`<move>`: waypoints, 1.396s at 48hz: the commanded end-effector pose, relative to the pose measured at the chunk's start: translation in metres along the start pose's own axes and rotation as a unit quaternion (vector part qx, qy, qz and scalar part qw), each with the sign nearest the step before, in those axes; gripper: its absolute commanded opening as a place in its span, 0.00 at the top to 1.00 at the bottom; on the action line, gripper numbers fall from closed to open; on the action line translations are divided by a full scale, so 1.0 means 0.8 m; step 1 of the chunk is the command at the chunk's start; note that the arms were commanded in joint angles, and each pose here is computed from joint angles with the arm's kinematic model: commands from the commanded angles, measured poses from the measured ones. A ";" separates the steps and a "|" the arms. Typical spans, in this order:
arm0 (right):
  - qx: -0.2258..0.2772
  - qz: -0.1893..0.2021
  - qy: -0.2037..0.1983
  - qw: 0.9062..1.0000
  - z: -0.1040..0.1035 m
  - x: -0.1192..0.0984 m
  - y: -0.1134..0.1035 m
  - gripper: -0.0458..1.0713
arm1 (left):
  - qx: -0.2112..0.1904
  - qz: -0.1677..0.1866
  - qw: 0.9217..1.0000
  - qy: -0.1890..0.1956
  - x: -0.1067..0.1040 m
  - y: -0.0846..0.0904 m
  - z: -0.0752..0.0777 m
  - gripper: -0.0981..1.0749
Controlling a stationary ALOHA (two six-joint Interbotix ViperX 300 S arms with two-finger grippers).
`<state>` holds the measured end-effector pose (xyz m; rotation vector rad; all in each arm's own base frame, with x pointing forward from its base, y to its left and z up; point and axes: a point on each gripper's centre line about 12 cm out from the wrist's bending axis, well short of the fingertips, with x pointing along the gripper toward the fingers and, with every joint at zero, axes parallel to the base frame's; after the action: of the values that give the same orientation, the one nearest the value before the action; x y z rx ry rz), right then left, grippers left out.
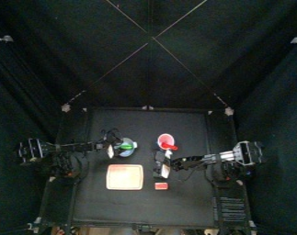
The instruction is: Grab green sushi roll
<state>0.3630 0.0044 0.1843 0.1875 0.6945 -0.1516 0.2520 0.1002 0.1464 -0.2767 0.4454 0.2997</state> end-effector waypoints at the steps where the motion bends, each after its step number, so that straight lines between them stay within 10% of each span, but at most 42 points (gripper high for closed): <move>1: -0.002 0.016 -0.004 1.000 0.001 -0.006 0.016 0.11 | 0.007 -0.008 1.000 -0.016 0.002 -0.006 0.014 0.12; 67: 0.011 -0.065 0.142 0.988 -0.080 0.031 0.029 0.11 | 0.013 -0.019 0.999 -0.023 0.002 -0.014 0.019 0.12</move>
<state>0.3396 0.0404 0.1120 0.1773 1.0266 -0.2674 0.2563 0.0928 0.1521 -0.2599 0.4298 0.2662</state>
